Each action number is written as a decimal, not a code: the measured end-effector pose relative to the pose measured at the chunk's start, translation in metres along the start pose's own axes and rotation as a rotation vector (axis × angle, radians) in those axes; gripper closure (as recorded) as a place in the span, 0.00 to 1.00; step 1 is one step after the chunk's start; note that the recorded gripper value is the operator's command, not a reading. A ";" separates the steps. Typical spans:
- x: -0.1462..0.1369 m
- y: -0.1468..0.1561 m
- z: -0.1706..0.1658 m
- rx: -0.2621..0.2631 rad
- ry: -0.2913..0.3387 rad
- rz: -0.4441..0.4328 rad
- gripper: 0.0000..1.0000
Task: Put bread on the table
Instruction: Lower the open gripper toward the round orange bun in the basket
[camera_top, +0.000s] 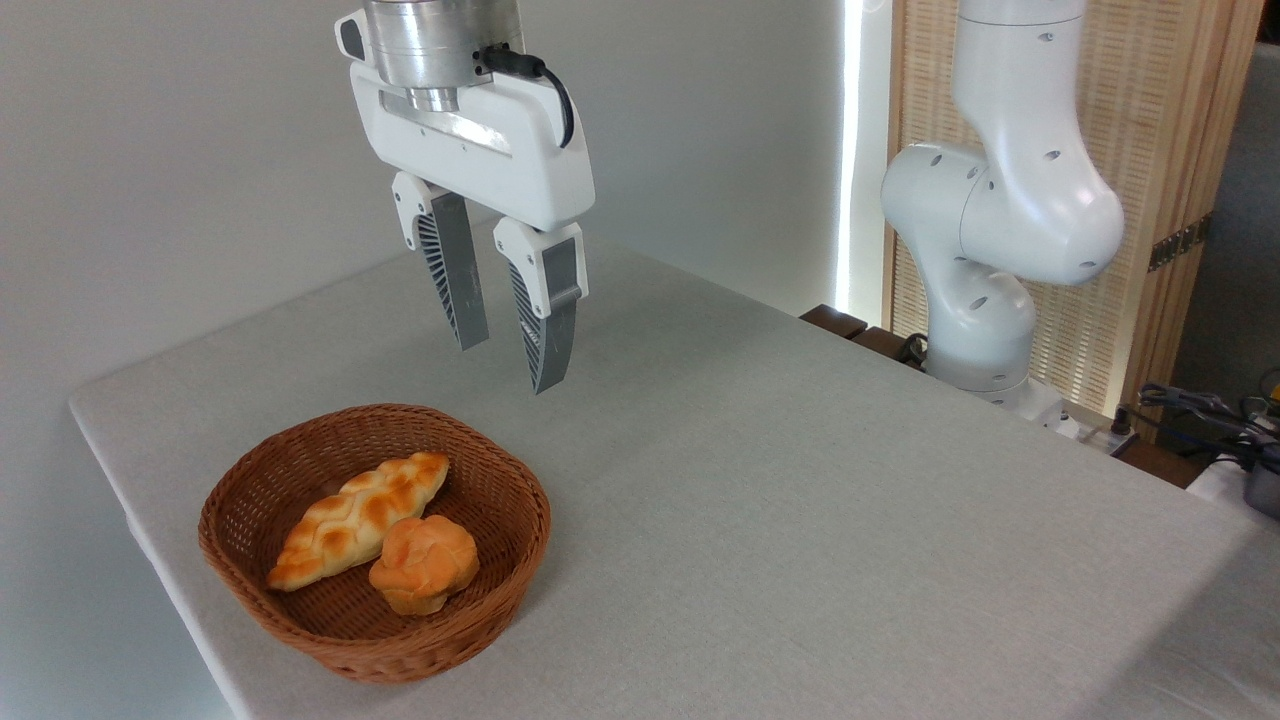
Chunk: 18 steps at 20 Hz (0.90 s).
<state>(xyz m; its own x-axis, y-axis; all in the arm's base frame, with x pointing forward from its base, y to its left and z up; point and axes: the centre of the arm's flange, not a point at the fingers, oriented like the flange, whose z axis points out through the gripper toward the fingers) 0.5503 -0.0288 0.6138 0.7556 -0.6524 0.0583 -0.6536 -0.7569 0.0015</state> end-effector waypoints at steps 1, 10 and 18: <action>0.000 0.000 0.000 0.000 0.000 0.000 0.00; 0.001 -0.001 0.003 -0.004 -0.004 0.014 0.00; 0.015 0.011 0.013 -0.015 -0.016 0.047 0.00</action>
<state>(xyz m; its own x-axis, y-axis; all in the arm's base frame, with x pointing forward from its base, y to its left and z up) 0.5550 -0.0479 0.6018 0.7244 -0.6881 0.0424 -0.6890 -0.7246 0.0139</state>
